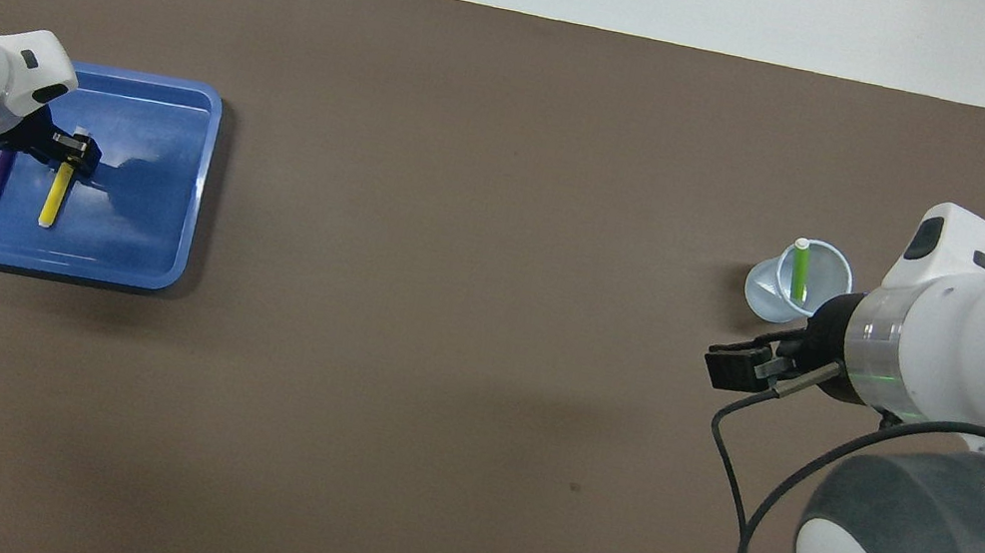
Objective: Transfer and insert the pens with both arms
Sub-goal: 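Grasp the yellow pen with the left gripper while the right gripper withdraws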
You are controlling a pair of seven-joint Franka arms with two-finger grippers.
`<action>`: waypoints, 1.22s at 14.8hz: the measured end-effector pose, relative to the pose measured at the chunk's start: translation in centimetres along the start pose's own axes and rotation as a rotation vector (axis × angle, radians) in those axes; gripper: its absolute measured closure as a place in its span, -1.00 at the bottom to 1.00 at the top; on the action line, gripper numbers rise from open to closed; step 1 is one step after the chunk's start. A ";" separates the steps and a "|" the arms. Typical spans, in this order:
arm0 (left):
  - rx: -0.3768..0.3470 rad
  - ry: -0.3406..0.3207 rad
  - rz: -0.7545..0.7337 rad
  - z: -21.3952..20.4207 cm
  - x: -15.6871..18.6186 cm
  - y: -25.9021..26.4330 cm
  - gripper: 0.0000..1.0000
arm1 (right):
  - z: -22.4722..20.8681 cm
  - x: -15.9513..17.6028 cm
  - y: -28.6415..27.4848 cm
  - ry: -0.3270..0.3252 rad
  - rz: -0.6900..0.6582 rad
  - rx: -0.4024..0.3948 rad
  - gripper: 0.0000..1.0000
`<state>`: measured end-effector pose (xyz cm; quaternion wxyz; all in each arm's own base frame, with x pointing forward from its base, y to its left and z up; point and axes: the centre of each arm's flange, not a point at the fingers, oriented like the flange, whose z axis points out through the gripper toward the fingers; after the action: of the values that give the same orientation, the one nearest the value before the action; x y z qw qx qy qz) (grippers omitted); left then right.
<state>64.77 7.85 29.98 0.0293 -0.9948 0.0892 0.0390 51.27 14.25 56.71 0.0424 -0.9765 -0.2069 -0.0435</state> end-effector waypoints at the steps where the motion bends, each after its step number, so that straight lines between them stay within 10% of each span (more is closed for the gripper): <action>1: -0.003 0.000 -0.001 0.0 0.0 0.0 -0.08 | 0.0 0.0 0.1 0.003 0.001 0.000 -1.00; 12: -0.012 0.000 -0.003 0.0 0.0 0.2 0.12 | -0.2 0.0 1.1 0.016 0.021 -0.004 -1.00; 15: -0.017 0.004 -0.010 -0.4 -0.1 0.2 0.65 | -0.2 0.0 1.1 0.016 0.021 -0.004 -1.00; 18: -0.050 0.004 -0.033 -0.3 -0.2 0.2 0.65 | -0.2 0.0 0.7 0.016 0.013 -0.003 -1.00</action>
<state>64.58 7.68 30.24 0.0048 -0.9967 0.0718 0.0385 51.59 13.58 56.87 0.0427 -0.9775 -0.1999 -0.0513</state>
